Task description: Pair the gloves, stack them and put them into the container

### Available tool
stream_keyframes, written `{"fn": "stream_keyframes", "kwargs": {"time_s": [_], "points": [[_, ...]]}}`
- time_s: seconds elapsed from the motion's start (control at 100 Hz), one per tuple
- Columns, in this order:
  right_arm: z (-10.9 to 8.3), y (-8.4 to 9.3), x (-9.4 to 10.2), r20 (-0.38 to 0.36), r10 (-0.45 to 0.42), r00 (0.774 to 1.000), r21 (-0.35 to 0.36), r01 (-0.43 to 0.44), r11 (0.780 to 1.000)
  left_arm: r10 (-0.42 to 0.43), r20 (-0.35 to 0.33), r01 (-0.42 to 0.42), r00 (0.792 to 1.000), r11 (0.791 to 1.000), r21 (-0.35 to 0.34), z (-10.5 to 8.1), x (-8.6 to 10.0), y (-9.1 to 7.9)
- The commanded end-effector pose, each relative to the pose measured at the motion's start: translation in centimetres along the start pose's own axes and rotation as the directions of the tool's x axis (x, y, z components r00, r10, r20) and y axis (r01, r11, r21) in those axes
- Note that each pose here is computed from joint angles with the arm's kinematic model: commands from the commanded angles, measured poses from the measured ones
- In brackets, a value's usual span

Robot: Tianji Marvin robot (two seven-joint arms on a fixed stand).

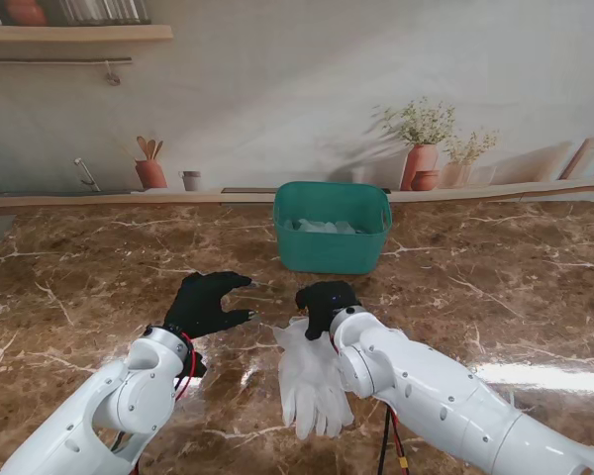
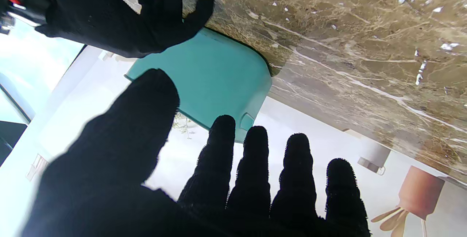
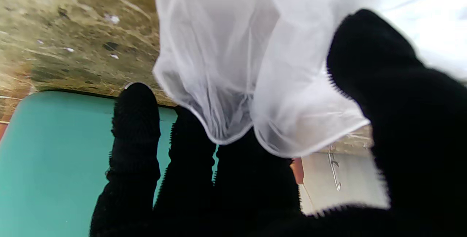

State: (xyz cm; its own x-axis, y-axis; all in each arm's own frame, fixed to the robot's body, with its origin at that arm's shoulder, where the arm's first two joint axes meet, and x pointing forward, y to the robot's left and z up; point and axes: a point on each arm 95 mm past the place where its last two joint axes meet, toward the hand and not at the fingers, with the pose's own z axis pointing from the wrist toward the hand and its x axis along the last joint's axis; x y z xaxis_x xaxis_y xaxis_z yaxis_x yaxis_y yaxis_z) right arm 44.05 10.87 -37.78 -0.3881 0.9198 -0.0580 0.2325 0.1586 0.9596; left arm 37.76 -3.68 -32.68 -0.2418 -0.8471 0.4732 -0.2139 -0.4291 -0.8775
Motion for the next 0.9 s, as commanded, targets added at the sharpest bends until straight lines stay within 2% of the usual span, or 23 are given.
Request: {"fn": "stream_keyframes", "kwargs": {"time_s": [0.0, 0.26, 0.35, 0.59, 0.71, 0.89], "points": [[-0.7, -1.8, 0.3, -0.014, 0.011, 1.0, 0.036, -0.011, 0.999, -0.001, 0.0, 0.001, 1.0, 1.0, 0.004, -0.2, -0.1, 0.2], [-1.7, -2.1, 0.2, -0.022, 0.078, 0.997, -0.016, -0.078, 0.997, -0.002, -0.004, 0.002, 1.0, 1.0, 0.018, -0.2, -0.2, 0.2], [-1.8, -1.8, 0.0, -0.025, 0.115, 0.993, -0.068, -0.117, 0.991, -0.002, -0.004, 0.002, 1.0, 1.0, 0.018, -0.3, -0.2, 0.2], [-1.7, 0.2, -1.0, -0.019, 0.208, 0.978, -0.2, -0.208, 0.958, 0.004, -0.004, -0.004, 1.0, 1.0, 0.024, -0.4, -0.3, 0.0], [-1.1, 1.6, -2.1, 0.004, 0.211, 0.977, -0.256, -0.203, 0.945, 0.007, -0.005, -0.007, 1.0, 1.0, 0.026, -0.4, -0.4, -0.1], [-0.5, 3.2, -3.9, 0.035, 0.198, 0.98, -0.303, -0.178, 0.936, 0.009, -0.009, -0.009, 1.0, 1.0, 0.028, -0.3, -0.4, -0.3]]}}
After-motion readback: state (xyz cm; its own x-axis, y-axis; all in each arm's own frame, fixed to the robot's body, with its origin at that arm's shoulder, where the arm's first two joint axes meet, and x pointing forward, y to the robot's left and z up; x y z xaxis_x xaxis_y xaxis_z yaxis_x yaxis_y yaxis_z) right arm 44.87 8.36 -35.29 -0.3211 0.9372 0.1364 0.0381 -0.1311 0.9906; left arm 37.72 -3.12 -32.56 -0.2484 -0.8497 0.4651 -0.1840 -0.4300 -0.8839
